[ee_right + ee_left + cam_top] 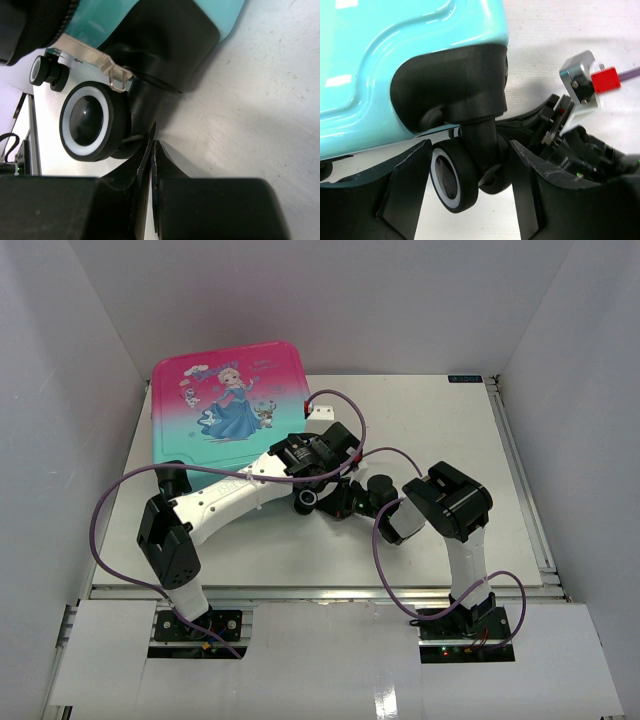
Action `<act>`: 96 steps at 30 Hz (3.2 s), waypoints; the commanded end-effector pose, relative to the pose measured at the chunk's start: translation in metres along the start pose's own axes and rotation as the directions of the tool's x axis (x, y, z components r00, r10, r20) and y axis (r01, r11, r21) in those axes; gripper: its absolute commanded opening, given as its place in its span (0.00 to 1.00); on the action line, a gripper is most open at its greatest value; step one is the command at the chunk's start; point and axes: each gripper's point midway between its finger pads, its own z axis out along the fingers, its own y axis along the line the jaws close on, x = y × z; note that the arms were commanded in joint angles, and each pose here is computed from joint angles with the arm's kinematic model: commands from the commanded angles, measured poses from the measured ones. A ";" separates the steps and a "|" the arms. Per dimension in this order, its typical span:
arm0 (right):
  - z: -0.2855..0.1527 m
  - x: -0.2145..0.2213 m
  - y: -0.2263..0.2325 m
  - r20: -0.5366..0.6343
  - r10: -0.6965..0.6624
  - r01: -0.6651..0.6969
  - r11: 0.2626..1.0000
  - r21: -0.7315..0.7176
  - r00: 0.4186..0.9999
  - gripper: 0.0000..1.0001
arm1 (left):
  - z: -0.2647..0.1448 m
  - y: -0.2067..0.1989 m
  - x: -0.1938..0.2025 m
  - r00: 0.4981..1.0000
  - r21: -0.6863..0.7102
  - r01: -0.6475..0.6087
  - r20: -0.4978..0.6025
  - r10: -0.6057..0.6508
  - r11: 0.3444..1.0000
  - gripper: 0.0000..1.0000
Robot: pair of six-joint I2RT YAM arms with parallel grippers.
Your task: Pack the luggage
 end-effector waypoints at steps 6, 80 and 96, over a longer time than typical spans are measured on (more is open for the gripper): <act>-0.012 0.014 0.008 -0.045 0.001 -0.003 0.999 -0.042 0.999 0.08 | 0.025 0.002 0.032 0.995 -0.088 -0.050 -0.089 0.042 0.995 0.54; 0.009 -0.105 0.064 0.381 -0.525 0.555 0.831 0.035 0.761 0.08 | -0.068 0.025 -0.086 0.932 0.160 0.150 0.306 -0.193 0.976 0.00; -0.008 -0.116 0.094 0.471 -0.529 0.608 0.794 -0.019 0.706 0.54 | -0.072 0.027 -0.089 0.928 0.165 0.149 0.316 -0.195 0.975 0.00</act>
